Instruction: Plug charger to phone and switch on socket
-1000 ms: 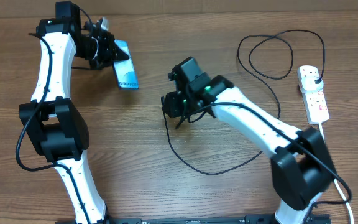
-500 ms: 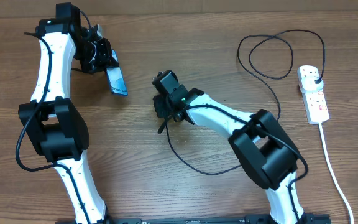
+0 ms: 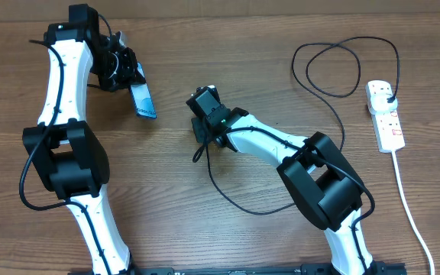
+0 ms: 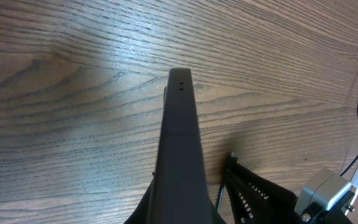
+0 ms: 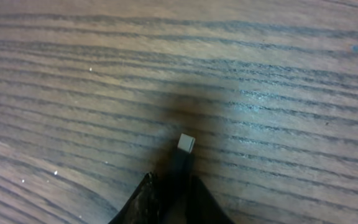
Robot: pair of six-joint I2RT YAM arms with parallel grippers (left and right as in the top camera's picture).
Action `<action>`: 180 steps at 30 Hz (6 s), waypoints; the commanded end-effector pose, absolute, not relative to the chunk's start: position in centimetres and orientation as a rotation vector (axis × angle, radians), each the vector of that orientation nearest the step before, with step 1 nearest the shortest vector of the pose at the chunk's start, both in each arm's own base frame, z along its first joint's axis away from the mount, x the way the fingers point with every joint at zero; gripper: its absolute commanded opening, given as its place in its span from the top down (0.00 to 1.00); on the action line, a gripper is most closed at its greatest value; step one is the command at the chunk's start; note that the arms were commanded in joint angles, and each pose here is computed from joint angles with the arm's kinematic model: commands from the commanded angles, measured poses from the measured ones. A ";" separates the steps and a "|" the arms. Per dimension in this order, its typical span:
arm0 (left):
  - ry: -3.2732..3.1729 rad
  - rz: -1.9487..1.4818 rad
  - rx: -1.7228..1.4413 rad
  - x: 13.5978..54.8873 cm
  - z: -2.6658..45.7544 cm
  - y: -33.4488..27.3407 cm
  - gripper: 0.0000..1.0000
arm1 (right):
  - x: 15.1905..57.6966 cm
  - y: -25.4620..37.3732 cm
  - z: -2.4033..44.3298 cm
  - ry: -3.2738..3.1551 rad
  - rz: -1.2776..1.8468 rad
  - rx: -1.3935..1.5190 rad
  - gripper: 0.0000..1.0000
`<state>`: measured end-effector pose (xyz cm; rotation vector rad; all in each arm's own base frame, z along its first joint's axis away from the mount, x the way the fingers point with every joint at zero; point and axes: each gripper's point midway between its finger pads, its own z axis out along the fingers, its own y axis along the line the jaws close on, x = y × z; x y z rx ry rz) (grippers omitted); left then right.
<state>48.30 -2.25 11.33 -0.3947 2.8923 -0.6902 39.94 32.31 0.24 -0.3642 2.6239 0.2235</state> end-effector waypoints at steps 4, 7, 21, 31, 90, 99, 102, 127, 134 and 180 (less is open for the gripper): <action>2.841 -0.690 -0.346 48.7 13.6 -2.6 0.96 | 38.6 32.1 -0.9 2.688 0.223 -0.359 0.96; 2.842 -0.702 -0.344 48.6 13.7 -2.8 0.96 | 38.9 32.2 -0.5 2.679 0.232 -0.349 0.96; 2.259 -1.650 0.083 48.1 25.3 -8.9 0.95 | 34.9 30.9 20.5 2.531 1.220 -0.496 0.96; 2.119 -1.427 0.344 39.9 38.1 -10.7 0.95 | 24.7 30.3 25.9 2.200 1.858 -1.017 0.96; 2.126 -2.060 0.296 38.3 34.6 -27.4 0.96 | 26.1 22.3 29.6 1.963 2.048 -0.695 0.96; 2.094 -2.035 0.387 37.6 34.5 -28.5 0.96 | 26.1 22.3 29.5 1.986 2.049 -0.689 0.96; 2.080 -2.000 0.362 38.3 34.4 -28.3 0.96 | 25.8 22.3 29.0 2.024 2.038 -0.696 0.96; 2.053 -1.994 0.441 37.8 34.5 -28.1 0.96 | 25.6 22.5 28.4 2.067 2.010 -0.725 0.96; 2.047 -1.957 0.402 38.6 34.4 -28.3 0.96 | 25.5 22.5 28.4 2.076 2.015 -0.717 0.96; 2.051 -1.945 0.436 38.4 33.7 -27.5 0.96 | 26.0 22.6 28.1 2.108 2.021 -0.687 0.96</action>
